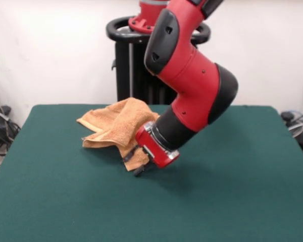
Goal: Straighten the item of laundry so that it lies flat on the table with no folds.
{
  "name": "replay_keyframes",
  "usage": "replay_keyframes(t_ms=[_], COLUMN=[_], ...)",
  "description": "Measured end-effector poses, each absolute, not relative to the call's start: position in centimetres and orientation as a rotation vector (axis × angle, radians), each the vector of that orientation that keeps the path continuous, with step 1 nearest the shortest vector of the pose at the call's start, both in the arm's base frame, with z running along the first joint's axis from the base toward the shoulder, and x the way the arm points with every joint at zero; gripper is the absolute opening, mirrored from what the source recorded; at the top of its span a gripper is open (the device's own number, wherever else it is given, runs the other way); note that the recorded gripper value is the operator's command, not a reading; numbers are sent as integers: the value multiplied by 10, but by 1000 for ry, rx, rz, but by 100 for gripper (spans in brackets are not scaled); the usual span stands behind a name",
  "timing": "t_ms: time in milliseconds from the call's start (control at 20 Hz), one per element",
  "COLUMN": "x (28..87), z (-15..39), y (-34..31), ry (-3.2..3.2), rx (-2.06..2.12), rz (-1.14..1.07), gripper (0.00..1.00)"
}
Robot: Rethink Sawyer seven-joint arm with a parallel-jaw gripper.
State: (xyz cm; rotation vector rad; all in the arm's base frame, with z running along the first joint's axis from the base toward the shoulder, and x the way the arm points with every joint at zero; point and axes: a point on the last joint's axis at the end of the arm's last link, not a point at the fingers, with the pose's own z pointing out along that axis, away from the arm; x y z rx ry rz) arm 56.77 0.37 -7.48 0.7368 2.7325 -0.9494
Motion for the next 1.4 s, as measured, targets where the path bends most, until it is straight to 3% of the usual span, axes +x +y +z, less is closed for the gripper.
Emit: replay_keyframes(t_ms=[150, 750, 1400], x=[568, 601, 603], z=[-79, -64, -64], y=[7, -45, -45], ry=[2745, 2881, 2927], rx=[764, 1520, 1594], rz=[-923, -507, -418], gripper=[0, 0, 0])
